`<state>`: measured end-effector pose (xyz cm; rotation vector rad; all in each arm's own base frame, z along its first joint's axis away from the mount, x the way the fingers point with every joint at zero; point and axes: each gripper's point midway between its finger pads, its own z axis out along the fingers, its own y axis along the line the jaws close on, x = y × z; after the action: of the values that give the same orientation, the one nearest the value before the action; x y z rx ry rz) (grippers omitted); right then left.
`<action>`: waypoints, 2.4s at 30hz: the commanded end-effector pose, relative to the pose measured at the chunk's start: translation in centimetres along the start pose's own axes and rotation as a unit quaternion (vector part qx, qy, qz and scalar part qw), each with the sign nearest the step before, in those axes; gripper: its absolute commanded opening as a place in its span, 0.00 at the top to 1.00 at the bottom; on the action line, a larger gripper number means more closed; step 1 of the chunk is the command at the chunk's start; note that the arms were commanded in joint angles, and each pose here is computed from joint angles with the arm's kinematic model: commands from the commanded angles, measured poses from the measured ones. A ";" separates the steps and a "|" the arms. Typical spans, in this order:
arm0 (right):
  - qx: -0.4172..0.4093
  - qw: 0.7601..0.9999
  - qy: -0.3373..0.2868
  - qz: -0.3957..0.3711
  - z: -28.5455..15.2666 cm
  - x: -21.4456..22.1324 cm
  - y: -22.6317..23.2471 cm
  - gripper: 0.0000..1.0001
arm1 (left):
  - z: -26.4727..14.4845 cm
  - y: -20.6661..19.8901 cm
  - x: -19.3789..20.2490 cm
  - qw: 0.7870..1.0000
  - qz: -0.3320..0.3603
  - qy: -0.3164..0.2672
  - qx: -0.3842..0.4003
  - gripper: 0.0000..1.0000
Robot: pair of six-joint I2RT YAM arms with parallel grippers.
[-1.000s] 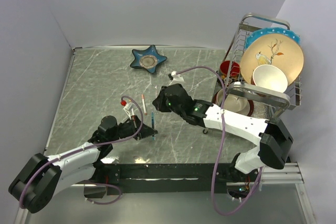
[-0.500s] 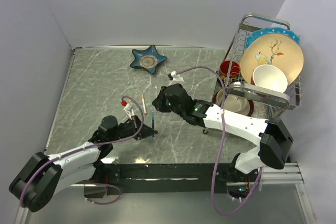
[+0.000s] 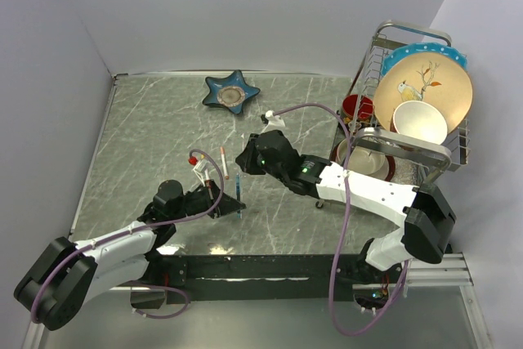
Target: Insert the pens into the pen caps
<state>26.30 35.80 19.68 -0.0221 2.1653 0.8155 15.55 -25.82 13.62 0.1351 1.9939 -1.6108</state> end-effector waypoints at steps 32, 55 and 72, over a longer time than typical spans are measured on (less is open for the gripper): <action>-0.011 1.000 -0.023 -0.004 -0.1 -1.5 2.0 0.92 | -0.1 -2.5 -1.3 0.998 0.042 -0.015 0.032 0.99; -0.021 0.999 -0.039 -0.001 -1.2 -2.5 3.0 0.92 | -0.8 -2.3 -1.1 0.998 0.049 -0.019 0.019 0.99; -0.028 0.999 -0.036 0.002 -1.0 -2.6 3.6 0.92 | -0.7 -2.7 -1.2 0.998 0.056 -0.013 0.026 0.99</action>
<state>25.90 36.81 20.33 -0.0418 2.1593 0.8039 14.99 -25.03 14.17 0.1592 1.9878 -1.5626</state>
